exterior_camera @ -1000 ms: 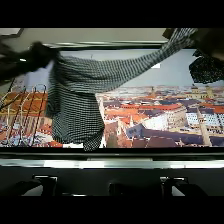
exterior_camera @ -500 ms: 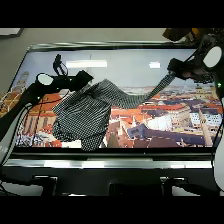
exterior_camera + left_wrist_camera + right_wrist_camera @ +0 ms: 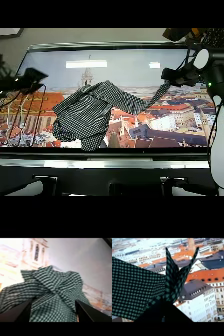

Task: Fold the clothes and pants, and hang the long-sleeved shirts on hangers.

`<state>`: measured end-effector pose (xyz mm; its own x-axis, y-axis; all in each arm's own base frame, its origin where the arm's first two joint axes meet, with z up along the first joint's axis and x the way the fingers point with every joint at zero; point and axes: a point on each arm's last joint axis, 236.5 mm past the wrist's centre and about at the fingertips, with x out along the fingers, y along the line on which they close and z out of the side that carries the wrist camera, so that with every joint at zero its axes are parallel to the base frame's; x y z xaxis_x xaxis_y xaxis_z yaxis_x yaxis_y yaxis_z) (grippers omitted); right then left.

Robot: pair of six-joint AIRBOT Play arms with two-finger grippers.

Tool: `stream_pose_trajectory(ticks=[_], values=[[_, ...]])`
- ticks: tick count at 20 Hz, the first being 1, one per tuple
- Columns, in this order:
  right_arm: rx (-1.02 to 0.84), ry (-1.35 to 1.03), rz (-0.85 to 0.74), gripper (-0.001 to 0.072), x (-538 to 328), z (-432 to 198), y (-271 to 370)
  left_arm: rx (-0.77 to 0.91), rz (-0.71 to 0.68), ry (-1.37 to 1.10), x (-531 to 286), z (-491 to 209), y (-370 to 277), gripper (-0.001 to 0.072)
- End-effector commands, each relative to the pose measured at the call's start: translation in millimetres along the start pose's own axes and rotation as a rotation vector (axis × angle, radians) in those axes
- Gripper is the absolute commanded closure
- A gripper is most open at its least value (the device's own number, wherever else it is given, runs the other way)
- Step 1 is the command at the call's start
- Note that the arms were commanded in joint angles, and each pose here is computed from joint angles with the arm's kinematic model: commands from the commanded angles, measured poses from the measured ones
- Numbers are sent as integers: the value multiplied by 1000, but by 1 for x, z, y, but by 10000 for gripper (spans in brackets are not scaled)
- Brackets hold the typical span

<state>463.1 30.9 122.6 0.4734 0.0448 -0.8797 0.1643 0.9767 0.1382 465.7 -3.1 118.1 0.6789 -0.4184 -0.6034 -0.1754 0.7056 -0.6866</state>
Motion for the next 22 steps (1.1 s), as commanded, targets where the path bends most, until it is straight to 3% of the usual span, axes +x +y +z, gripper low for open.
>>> stream_pose_trajectory(ticks=[1,7,12,19,20,21,22], values=[[-38,36,-16,679,1,-8,-3,-108,140,36,-45,-53,83,93],[-37,37,-16,679,1,-9,-3,-313,190,196,-16,-172,149,94],[-37,40,-17,678,1,-9,-3,-310,233,161,-4,-175,176,94],[-25,54,-15,678,4,-13,-3,-325,148,221,29,-189,167,113],[-24,63,-15,678,7,-16,-4,-324,154,229,33,-192,167,231],[-23,74,-15,676,9,-20,-4,-310,151,238,35,-194,165,671],[-20,83,-8,677,11,-22,-2,-311,141,222,36,-187,161,684]])
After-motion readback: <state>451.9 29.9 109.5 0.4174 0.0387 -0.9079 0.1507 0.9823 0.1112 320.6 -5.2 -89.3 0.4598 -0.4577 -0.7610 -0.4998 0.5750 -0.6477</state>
